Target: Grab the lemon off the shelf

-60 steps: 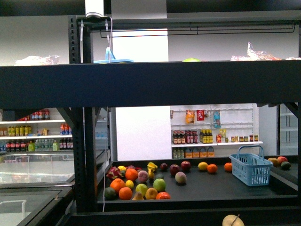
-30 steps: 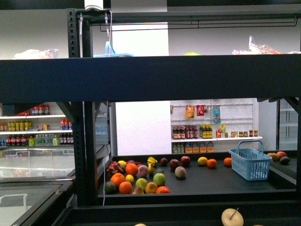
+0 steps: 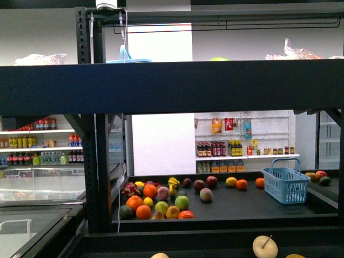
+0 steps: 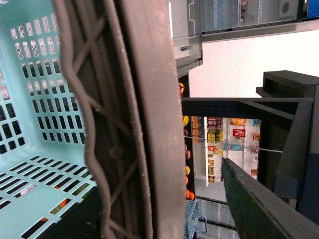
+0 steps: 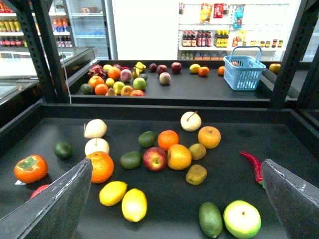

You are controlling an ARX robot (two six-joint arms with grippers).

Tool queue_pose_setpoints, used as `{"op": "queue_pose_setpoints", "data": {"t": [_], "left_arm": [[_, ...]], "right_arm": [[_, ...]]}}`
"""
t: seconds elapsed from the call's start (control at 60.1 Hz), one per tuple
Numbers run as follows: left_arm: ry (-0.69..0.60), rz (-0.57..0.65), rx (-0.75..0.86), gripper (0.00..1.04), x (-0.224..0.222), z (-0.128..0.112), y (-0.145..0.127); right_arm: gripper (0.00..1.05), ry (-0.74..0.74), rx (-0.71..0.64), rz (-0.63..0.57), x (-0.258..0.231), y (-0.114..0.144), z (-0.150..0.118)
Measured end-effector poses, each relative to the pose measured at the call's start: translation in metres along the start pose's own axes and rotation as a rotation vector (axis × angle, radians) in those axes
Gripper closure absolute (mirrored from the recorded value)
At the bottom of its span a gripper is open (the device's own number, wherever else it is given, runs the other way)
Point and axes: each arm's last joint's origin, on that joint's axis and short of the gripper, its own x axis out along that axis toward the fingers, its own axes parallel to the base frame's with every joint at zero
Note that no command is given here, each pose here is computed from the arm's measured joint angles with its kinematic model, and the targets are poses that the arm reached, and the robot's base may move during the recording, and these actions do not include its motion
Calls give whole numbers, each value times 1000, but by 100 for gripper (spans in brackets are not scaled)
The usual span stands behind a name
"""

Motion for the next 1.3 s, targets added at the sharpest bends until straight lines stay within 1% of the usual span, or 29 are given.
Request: {"op": "queue_pose_setpoints", "data": {"t": [0.083, 0.133, 0.166, 0.2, 0.233, 0.399, 0.549, 0.582, 0.632, 0.698, 0.782, 0.898, 0.981, 1.114, 1.214, 1.297], "left_arm": [[3, 9, 9, 69, 2, 0, 3], [4, 12, 10, 76, 3, 0, 4], [4, 15, 10, 83, 4, 0, 4], [5, 18, 8, 86, 4, 0, 5], [7, 18, 11, 87, 4, 0, 5], [26, 27, 47, 88, -2, -4, 1], [83, 0, 145, 88, -19, -16, -17], [102, -15, 184, 88, -27, -21, -25], [154, -37, 259, 89, -38, -32, -37], [216, -76, 324, 89, -46, -44, -46], [290, -115, 388, 89, -51, -58, -53], [420, -197, 498, 89, -59, -85, -63], [502, -243, 583, 89, -66, -108, -66], [645, -317, 669, 89, -72, -144, -65], [733, -357, 712, 89, -73, -167, -62], [796, -423, 749, 89, -73, -182, -62]], "right_arm": [[2, 0, 0, 0, 0, 0, 0], [2, 0, 0, 0, 0, 0, 0], [2, 0, 0, 0, 0, 0, 0], [2, 0, 0, 0, 0, 0, 0], [2, 0, 0, 0, 0, 0, 0], [2, 0, 0, 0, 0, 0, 0], [2, 0, 0, 0, 0, 0, 0], [2, 0, 0, 0, 0, 0, 0], [2, 0, 0, 0, 0, 0, 0], [2, 0, 0, 0, 0, 0, 0], [2, 0, 0, 0, 0, 0, 0], [2, 0, 0, 0, 0, 0, 0], [2, 0, 0, 0, 0, 0, 0], [2, 0, 0, 0, 0, 0, 0], [2, 0, 0, 0, 0, 0, 0], [2, 0, 0, 0, 0, 0, 0]]}}
